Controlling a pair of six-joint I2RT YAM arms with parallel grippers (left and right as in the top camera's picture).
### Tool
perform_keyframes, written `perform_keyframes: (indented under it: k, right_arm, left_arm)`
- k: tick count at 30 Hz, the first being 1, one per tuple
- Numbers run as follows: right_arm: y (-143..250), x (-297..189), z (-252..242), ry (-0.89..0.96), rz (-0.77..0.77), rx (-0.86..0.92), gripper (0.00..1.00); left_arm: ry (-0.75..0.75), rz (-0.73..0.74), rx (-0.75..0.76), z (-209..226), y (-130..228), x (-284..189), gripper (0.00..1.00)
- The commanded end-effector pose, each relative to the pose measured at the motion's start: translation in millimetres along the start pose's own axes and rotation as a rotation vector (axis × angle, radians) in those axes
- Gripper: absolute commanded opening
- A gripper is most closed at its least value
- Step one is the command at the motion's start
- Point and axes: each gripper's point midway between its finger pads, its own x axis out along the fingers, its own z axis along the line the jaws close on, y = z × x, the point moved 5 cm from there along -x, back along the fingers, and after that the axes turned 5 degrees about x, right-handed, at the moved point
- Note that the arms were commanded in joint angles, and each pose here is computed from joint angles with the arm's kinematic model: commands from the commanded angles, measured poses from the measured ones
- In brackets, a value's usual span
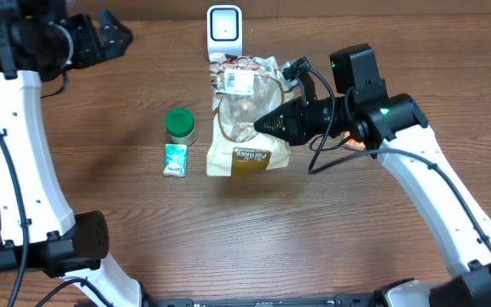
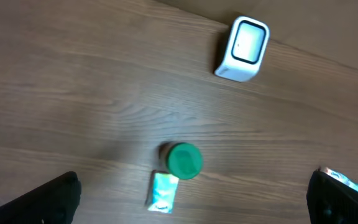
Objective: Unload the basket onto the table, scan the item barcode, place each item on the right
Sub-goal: 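Lift the snack bag with the right gripper to the white scanner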
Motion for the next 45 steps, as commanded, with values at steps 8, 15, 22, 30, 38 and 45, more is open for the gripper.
perform_keyframes:
  k: [8, 15, 22, 30, 38, 45]
  right_arm:
    - [-9, -8, -2, 0.166, -0.051, 0.075, 0.04]
    - [-56, -22, -9, 0.560, -0.066, 0.040, 0.04]
    - [-137, -15, -46, 1.148, -0.272, -0.200, 0.04]
    - [-197, 37, -107, 1.554, -0.324, -0.623, 0.12]
    - [-213, 77, -147, 1.672, -0.371, -0.791, 0.04]
    - [-212, 101, -142, 1.594, -0.335, -0.897, 0.04]
  left_arm:
    - [-0.025, -0.003, -0.009, 5, 0, -1, 1.00]
    - [-0.025, -0.003, -0.009, 5, 0, -1, 1.00]
    - [-0.025, -0.003, -0.009, 5, 0, -1, 1.00]
    - [-0.025, -0.003, -0.009, 5, 0, -1, 1.00]
    - [-0.025, -0.003, -0.009, 5, 0, -1, 1.00]
    - [-0.025, -0.003, -0.009, 5, 0, -1, 1.00]
